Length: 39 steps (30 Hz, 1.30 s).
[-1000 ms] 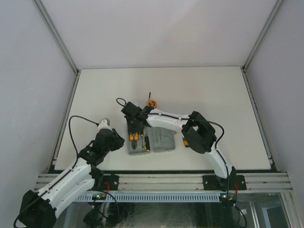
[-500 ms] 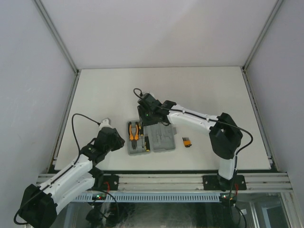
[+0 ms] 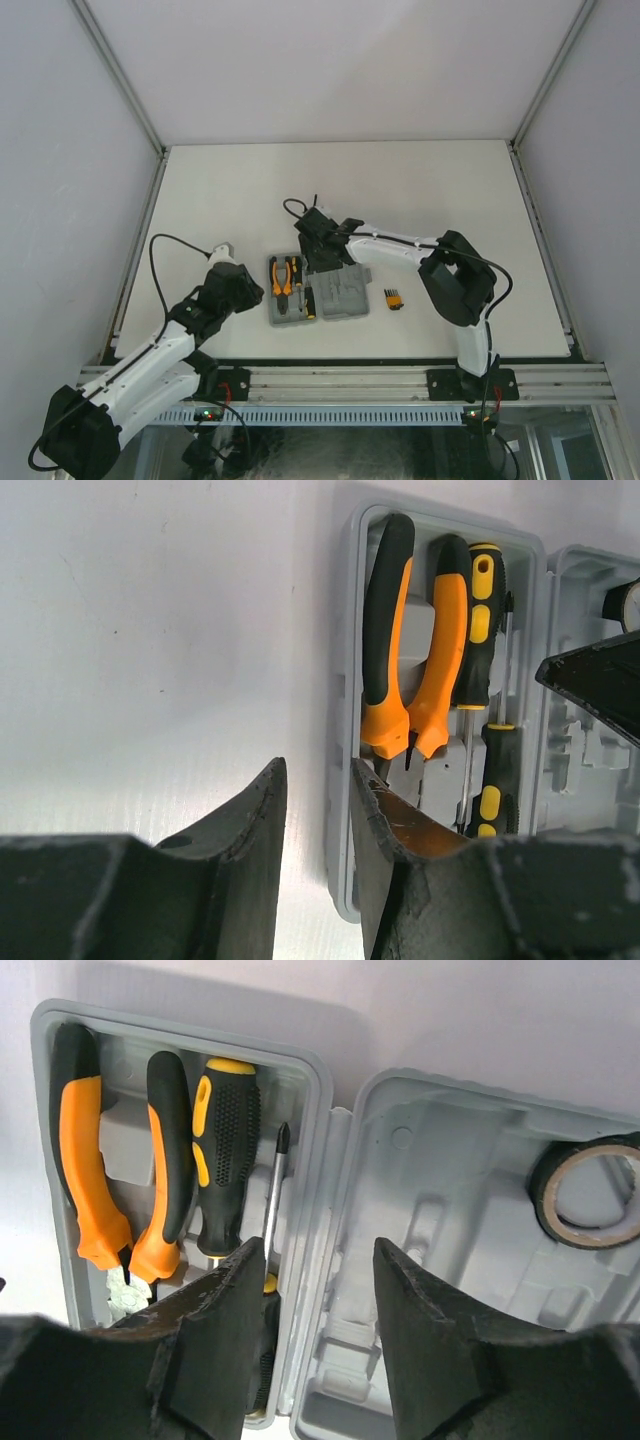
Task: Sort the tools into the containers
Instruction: Place the pliers in the storage box, then adjust the storage box at the center of the board.
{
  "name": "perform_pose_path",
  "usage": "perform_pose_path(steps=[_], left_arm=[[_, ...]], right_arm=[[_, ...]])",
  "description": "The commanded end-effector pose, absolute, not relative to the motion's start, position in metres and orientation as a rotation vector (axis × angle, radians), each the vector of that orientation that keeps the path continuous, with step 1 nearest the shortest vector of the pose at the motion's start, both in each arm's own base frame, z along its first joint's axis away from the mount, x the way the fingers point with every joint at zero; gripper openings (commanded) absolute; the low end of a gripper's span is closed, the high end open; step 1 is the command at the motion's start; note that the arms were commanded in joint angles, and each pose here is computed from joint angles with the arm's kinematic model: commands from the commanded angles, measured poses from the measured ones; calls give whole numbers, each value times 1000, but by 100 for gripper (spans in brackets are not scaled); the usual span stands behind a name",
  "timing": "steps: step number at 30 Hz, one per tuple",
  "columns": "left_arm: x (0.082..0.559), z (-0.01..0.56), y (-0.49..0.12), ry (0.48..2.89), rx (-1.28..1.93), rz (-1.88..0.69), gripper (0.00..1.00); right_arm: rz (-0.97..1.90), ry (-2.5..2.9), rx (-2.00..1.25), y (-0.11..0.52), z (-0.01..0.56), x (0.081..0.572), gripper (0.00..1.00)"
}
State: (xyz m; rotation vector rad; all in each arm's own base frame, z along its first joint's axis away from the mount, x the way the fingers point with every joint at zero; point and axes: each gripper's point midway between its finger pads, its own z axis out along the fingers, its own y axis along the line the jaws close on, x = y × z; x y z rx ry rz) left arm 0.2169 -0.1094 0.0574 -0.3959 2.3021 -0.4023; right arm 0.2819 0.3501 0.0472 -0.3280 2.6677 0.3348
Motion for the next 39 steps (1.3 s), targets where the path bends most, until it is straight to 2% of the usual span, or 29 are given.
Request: perform_pose_path(steps=[1,6,11,15,28,39], left_arm=[[231,84,-112,2228,-408,-432,36],[231,84,-113,2234,-409,-433,36],[233,88,-115,2234,-404,-435,36],[236,97,-118,2227,-391,-445,36],[249,111,-142,2253,-301,-465,37],[260,99,-172,2334,-198,-395,34]], right_arm=[[420,2648,-334,366,45,282,46],[395,2685,-344,365,31,277,38],[290,2712,-338,349,18,268,24],[220,2737,-337,334,8,254,17],[187,2764,-294,293,-1,200,14],[241,2766,-271,295,-2,192,11]])
